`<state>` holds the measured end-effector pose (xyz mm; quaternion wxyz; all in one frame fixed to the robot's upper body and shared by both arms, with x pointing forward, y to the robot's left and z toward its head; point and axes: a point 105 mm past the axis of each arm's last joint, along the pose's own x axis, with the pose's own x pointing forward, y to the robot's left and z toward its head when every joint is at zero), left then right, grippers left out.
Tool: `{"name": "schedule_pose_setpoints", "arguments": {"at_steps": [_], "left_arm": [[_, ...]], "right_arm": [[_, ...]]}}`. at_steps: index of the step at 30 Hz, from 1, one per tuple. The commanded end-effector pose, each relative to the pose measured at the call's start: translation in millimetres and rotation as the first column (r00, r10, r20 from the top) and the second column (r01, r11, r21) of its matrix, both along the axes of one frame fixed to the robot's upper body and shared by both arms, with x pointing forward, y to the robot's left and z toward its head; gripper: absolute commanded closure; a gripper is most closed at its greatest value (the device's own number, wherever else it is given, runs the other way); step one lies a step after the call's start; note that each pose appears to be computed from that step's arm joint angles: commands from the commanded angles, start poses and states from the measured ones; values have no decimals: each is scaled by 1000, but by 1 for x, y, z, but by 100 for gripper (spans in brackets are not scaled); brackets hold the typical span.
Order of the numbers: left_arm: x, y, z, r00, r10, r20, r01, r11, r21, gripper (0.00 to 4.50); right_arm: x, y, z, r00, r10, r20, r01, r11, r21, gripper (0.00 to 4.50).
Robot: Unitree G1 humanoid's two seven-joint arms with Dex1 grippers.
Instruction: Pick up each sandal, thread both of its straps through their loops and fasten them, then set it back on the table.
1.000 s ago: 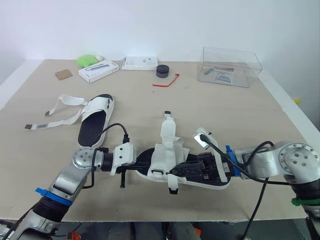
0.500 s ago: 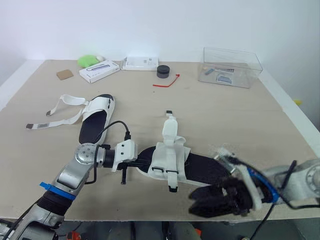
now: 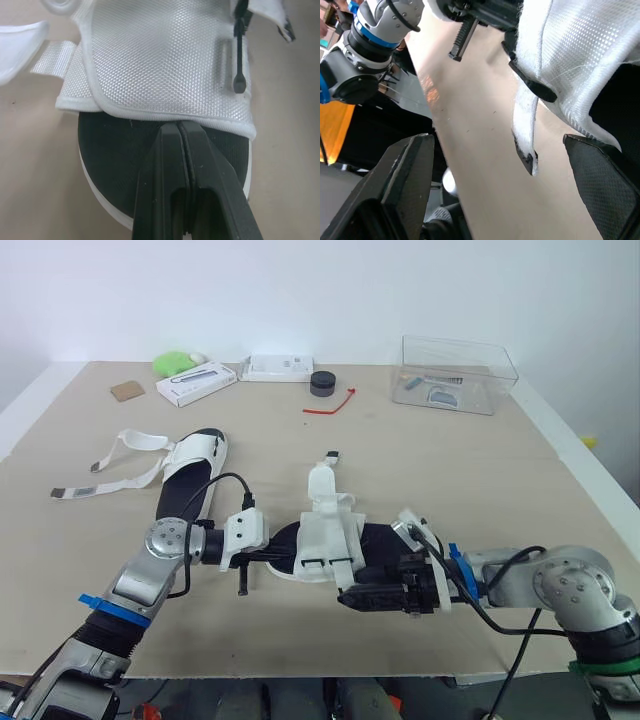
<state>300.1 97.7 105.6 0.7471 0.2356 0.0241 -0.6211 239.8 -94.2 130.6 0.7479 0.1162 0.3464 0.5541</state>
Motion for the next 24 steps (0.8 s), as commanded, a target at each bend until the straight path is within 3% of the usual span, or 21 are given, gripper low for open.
{"name": "schedule_pose_setpoints", "arguments": {"at_steps": [1, 4, 7, 12, 15, 20, 24], "left_arm": [[7, 15, -5, 998, 59, 10, -59, 997, 52, 450], [8, 18, -5, 998, 67, 22, -69, 996, 64, 450], [7, 19, -6, 997, 71, 22, -72, 995, 64, 450], [1, 18, -10, 997, 71, 9, -71, 995, 67, 450], [-2, 17, -11, 998, 70, 5, -70, 995, 66, 450], [-3, 18, -12, 997, 72, -1, -71, 995, 72, 450], [-4, 18, -13, 997, 71, -4, -71, 994, 78, 450]], "right_arm": [[7, 5, 4, 999, 28, 23, -28, 1000, 9, 6], [14, 8, 4, 999, 37, 22, -37, 999, 10, 6], [21, 9, 4, 999, 29, 20, -30, 999, 19, 81], [22, 10, 2, 1000, 14, 7, -14, 999, 44, 335], [19, 10, -3, 1000, 0, -3, 0, 999, 46, 442], [-17, 4, -26, 996, 42, -79, -42, 999, 4, 442], [-43, 4, -29, 987, 81, -140, -79, 997, 19, 442]]}}
